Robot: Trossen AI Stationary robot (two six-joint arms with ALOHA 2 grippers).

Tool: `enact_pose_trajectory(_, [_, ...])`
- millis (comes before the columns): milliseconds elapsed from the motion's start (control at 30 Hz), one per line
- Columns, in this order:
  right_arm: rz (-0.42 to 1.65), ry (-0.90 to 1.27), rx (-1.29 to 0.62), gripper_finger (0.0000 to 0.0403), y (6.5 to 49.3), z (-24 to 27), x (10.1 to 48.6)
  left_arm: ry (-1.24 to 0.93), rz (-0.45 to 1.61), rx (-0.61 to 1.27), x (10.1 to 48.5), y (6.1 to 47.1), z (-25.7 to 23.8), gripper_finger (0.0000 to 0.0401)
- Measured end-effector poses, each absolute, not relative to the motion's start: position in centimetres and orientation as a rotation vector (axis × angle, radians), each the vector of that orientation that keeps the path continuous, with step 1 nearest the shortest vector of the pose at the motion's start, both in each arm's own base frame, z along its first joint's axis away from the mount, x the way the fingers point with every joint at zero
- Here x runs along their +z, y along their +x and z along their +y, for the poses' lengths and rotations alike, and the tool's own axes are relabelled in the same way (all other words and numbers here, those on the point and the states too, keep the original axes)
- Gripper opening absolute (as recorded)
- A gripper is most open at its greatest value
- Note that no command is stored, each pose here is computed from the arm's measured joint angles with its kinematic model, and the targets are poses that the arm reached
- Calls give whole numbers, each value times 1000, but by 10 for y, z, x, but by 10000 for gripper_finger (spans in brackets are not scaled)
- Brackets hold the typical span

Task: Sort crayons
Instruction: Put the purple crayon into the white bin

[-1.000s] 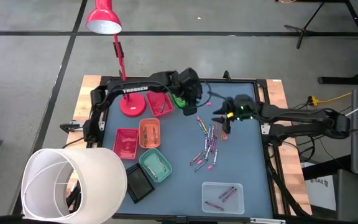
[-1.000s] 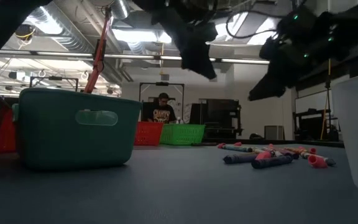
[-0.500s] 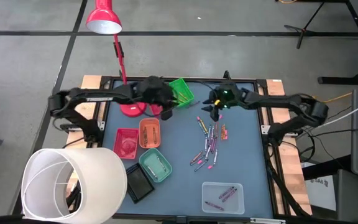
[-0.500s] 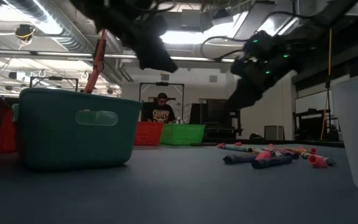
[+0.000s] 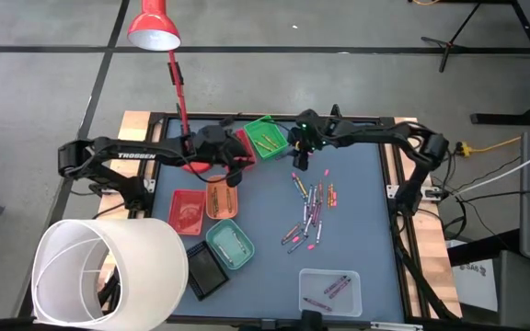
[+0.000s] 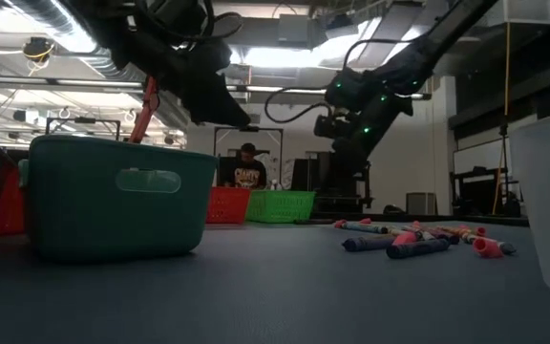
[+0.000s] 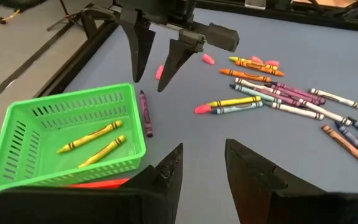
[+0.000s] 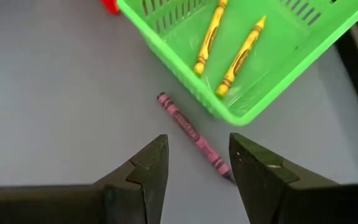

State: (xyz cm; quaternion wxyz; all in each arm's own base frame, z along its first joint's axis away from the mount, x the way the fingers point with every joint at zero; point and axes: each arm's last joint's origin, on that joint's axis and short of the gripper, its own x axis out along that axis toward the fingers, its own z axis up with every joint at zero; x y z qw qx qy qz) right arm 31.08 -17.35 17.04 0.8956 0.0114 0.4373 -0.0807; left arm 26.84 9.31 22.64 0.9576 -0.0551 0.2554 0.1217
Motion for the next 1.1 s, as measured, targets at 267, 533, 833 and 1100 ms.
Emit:
enact_pose_trajectory(267, [964, 36, -174, 166, 317, -178, 150, -106, 509, 243, 227, 269, 92, 104])
enact_pose_trajectory(533, [980, -3, -202, 166, 317, -179, 149, -103, 502, 242, 227, 269, 92, 104])
enact_pose_trajectory(833, [995, 12, -201, 166, 322, -181, 162, -104, 498, 242, 228, 270, 92, 104])
enact_pose_trajectory(1100, [1048, -4, -214, 166, 338, -163, 177, -106, 498, 242, 228, 270, 92, 104])
